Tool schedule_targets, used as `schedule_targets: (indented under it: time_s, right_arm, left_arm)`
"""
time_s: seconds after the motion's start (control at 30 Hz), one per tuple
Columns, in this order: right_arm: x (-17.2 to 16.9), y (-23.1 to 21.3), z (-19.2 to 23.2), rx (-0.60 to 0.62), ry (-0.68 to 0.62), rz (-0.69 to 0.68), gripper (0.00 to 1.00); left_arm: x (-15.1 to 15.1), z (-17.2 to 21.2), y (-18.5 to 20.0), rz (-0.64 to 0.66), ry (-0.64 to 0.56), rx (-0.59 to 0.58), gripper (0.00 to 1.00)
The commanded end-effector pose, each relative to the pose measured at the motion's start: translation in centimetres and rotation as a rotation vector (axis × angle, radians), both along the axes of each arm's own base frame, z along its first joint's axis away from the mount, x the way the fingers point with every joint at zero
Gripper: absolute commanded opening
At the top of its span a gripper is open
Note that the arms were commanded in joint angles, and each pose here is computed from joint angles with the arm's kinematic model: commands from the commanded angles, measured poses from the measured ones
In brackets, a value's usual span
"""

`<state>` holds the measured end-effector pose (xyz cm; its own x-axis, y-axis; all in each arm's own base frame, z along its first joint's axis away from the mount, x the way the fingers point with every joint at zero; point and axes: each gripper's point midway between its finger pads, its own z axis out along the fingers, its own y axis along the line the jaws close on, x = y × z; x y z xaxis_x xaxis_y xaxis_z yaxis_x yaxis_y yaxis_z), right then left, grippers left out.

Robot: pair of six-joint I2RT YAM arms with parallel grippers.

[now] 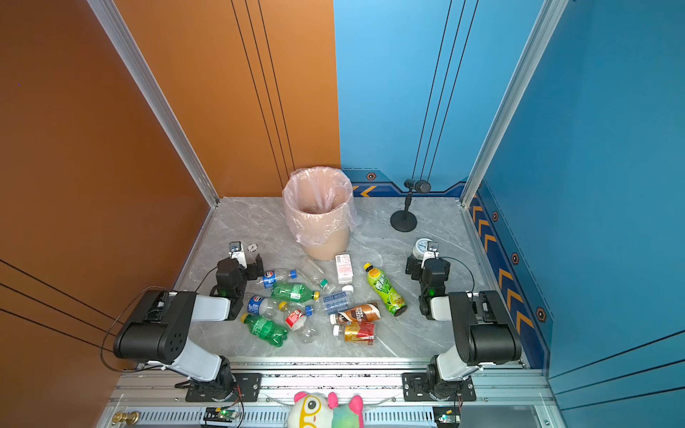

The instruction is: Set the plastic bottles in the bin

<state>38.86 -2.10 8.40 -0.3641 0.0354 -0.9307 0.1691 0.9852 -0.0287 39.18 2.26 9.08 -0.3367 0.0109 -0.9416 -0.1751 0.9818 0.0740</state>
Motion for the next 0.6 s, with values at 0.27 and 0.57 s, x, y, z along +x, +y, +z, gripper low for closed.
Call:
schedule_targets:
  time_s: [0.27, 0.57]
  right_arm:
    - [-0.7, -0.8, 4.1, -0.034, 0.031, -0.122, 1.00]
    - [-2.6, 2.4, 8.9, 0.289, 0.166, -0.033, 0.99]
  left_arm:
    - [-1.9, 3.5, -0.2, 0.092, -0.105, 0.104, 0.98]
    - [-6.1, 12.5, -0.1, 0.269, -0.182, -0.229, 0.98]
